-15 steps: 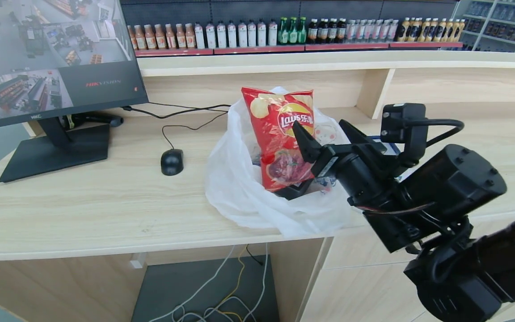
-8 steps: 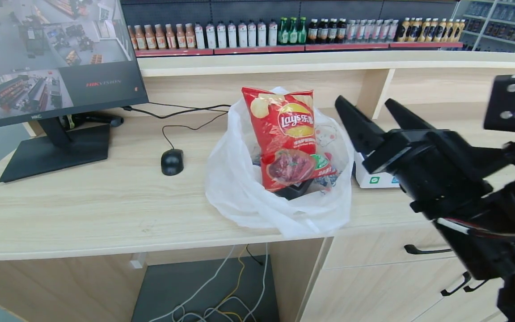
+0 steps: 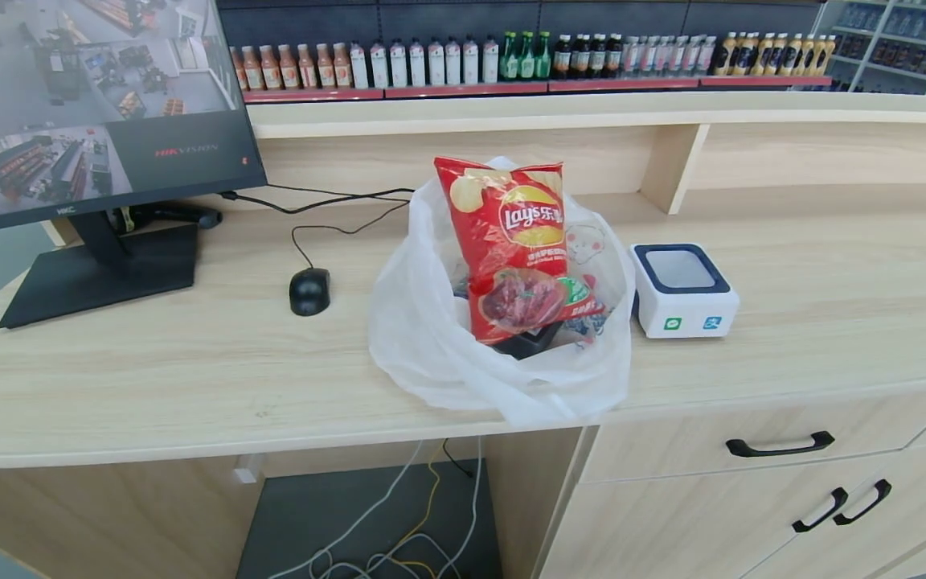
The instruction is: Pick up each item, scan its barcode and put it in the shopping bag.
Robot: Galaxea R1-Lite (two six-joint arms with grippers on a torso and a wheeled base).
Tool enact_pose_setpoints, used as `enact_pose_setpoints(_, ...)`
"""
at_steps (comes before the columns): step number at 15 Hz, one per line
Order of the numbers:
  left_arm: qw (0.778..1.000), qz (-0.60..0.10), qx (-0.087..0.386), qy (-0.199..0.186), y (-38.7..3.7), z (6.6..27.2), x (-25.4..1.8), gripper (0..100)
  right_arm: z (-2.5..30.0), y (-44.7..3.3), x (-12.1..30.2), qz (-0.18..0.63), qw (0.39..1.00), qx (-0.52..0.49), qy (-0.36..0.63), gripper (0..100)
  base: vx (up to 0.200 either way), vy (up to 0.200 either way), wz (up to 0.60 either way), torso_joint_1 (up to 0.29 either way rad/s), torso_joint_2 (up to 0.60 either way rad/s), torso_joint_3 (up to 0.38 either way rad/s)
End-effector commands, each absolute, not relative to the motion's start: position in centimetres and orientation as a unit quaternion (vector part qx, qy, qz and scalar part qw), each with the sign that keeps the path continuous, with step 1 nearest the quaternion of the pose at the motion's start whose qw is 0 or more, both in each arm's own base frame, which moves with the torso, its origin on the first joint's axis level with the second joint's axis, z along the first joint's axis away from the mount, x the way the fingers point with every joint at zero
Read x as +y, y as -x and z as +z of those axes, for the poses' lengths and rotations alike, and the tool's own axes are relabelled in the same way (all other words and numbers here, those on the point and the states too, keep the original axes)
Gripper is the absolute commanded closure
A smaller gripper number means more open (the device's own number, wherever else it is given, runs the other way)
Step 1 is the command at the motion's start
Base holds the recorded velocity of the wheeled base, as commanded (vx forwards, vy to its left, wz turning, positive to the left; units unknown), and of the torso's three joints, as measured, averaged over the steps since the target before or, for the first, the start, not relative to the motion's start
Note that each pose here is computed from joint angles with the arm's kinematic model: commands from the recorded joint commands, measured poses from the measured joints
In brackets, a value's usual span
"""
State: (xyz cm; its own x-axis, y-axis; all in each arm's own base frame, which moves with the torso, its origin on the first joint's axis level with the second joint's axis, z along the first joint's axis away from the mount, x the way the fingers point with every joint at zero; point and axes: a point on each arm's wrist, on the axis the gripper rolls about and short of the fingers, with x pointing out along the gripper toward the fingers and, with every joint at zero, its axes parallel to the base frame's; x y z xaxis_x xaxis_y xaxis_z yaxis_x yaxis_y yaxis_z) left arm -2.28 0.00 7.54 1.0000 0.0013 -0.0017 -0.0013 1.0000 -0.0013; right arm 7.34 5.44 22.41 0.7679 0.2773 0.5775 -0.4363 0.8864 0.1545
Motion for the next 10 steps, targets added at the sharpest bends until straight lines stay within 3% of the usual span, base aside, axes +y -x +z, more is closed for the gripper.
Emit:
enact_pose_setpoints(1, 1.000, 0.001, 0.001, 0.001, 2.3, 7.5, 0.0, 0, 21.5, -1.9, 0.8, 0.183, 0.893, -0.368, -0.186, 0, 0.000, 0.000, 0.00, 0.000, 0.00, 0.000)
enact_pose_setpoints(6, 1.000, 0.001, 0.001, 0.001, 2.3, 7.5, 0.0, 0, 15.7, 1.9, -2.3, 0.229, 0.940, -0.222, -0.119, 0, 0.000, 0.000, 0.00, 0.000, 0.00, 0.000)
enact_pose_setpoints(10, 1.000, 0.000, 0.001, 0.001, 2.3, 7.5, 0.0, 0, 10.1, 1.8, -2.0, 0.284, 0.952, -0.114, -0.028, 0, 0.000, 0.000, 0.00, 0.000, 0.00, 0.000)
